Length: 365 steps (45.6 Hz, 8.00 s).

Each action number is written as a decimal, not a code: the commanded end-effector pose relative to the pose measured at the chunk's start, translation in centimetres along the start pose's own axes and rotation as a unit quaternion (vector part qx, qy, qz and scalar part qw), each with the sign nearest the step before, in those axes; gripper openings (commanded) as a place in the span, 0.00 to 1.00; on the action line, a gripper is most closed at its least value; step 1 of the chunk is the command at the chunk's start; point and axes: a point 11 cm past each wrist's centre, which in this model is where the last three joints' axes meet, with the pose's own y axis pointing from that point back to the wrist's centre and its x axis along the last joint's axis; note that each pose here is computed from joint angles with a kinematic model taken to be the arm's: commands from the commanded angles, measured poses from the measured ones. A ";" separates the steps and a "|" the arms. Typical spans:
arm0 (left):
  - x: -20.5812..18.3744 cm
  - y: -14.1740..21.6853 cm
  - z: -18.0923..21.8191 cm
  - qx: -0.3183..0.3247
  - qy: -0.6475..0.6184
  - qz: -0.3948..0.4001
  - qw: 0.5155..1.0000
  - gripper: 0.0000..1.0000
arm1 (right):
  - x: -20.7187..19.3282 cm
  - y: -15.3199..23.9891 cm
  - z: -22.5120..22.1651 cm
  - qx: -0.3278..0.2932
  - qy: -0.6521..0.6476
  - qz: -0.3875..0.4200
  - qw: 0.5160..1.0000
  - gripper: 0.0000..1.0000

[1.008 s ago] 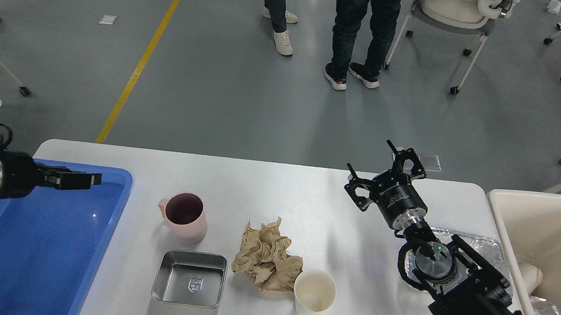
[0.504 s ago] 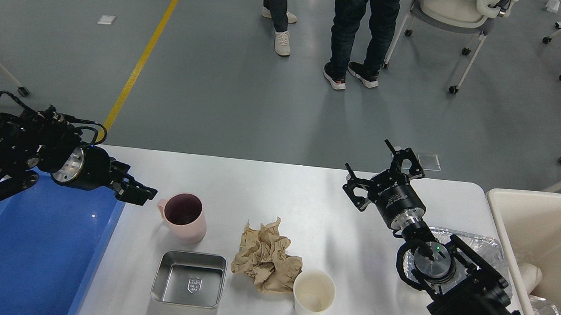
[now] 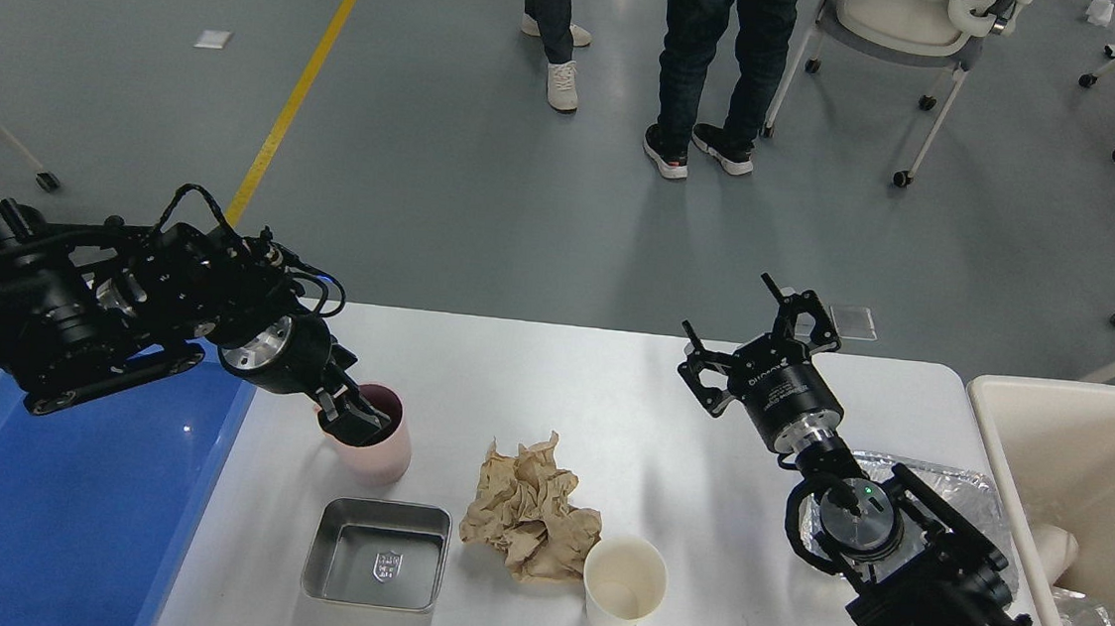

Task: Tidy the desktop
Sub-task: 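Grasp the pink mug by its rim with the left gripper, then lift the pink mug and lower it into the blue tray, then release the mug and raise the left gripper over the blue tray, then reach the left gripper to the steel tin and grasp its edge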

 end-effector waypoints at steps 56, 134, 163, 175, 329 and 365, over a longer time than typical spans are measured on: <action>0.6 -5.2 3.4 -0.021 -0.043 -0.050 0.998 0.36 | 0.3 0.2 -0.4 0.002 0.003 0.002 1.000 1.00; -1.0 11.4 -3.2 -0.003 0.027 0.009 1.000 0.02 | 0.9 0.5 -0.6 0.003 0.007 0.011 1.000 1.00; -23.3 16.5 -0.7 0.024 0.159 -0.024 0.987 0.02 | 0.9 0.5 -0.9 0.005 0.008 0.010 1.000 1.00; -25.1 14.7 -0.5 0.020 0.146 -0.030 0.989 0.03 | 1.0 0.6 -1.1 0.006 0.010 0.011 1.000 1.00; -18.8 11.8 0.2 -0.037 0.750 0.236 0.617 0.97 | 1.1 0.6 -0.9 -0.004 0.031 0.014 0.999 1.00; -21.0 5.9 0.7 0.013 0.556 0.136 0.820 0.97 | 0.8 0.4 -0.3 -0.006 0.026 0.010 1.000 1.00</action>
